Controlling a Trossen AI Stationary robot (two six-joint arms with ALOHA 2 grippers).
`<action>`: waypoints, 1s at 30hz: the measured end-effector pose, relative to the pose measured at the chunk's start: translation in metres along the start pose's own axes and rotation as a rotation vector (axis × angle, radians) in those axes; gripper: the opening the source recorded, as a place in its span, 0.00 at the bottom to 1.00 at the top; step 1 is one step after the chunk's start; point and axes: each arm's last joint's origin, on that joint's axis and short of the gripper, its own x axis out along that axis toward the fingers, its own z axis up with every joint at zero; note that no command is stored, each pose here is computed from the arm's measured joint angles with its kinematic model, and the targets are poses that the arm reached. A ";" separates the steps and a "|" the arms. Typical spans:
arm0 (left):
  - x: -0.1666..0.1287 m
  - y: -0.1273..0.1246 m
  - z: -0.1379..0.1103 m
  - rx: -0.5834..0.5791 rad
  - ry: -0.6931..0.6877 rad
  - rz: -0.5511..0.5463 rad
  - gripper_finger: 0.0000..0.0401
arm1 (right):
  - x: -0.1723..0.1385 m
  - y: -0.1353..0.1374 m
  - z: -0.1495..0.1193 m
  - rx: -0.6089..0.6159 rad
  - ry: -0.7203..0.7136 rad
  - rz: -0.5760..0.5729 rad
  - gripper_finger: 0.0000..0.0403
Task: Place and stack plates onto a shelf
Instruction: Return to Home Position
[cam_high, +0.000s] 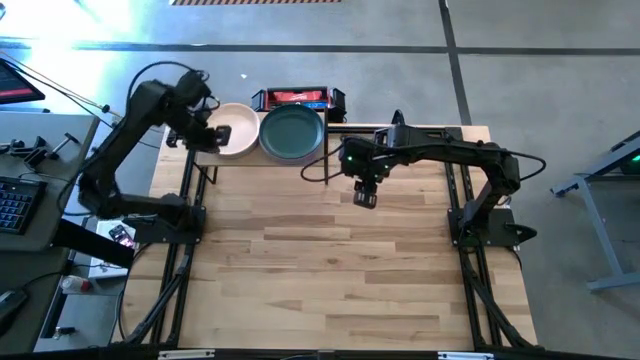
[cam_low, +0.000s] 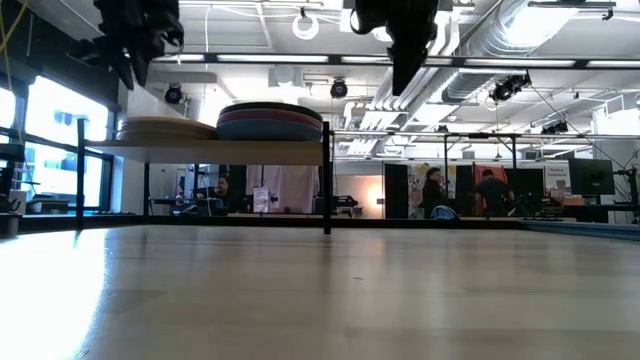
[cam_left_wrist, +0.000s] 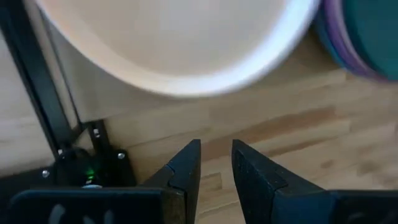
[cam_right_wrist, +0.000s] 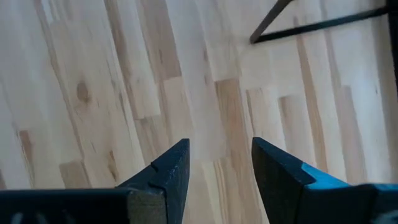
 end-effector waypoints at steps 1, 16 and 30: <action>-0.001 -0.001 -0.007 0.025 -0.014 -0.003 0.20 | 0.000 0.002 -0.001 -0.006 0.005 0.002 0.38; 0.011 -0.002 -0.098 0.478 -0.429 -0.403 0.19 | -0.003 0.042 0.015 0.022 -0.197 0.040 0.38; 0.076 0.018 -0.126 0.840 -0.578 -0.655 0.19 | 0.033 0.031 0.003 0.163 -0.296 0.020 0.38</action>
